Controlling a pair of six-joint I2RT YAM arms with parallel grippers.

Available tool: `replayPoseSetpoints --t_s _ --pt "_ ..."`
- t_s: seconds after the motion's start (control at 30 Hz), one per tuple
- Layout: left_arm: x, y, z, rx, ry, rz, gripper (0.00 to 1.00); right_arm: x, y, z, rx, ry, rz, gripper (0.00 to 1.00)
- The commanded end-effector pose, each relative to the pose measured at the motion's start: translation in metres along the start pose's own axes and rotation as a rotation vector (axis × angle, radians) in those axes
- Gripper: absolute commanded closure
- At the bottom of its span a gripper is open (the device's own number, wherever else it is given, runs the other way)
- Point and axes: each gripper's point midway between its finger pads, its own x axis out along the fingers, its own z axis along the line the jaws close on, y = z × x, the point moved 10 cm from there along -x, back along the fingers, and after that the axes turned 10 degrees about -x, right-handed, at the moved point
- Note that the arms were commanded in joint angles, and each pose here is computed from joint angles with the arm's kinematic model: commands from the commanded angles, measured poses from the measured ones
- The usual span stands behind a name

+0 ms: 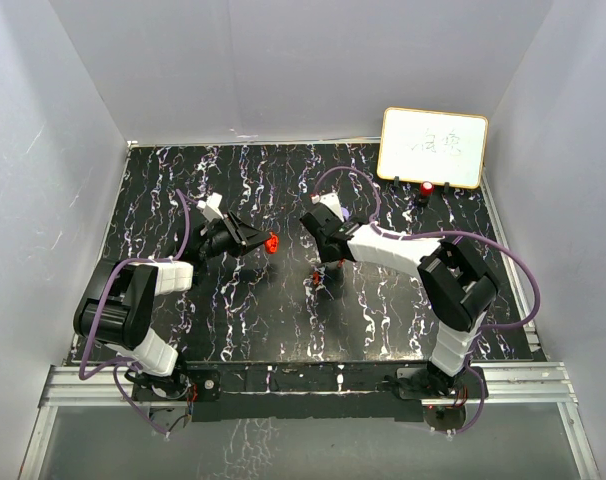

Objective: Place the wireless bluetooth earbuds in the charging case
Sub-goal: Pick up the earbud from the center of the board.

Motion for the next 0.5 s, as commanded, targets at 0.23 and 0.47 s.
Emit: replayPoseSetpoints --t_s 0.23,0.47 --pt "-0.002 -0.005 -0.01 0.031 0.039 -0.015 1.0 0.01 0.006 0.004 0.038 0.015 0.011 0.7" --pt "-0.001 -0.006 -0.01 0.031 0.04 -0.014 1.0 0.014 0.01 0.002 0.042 0.03 0.025 0.71"
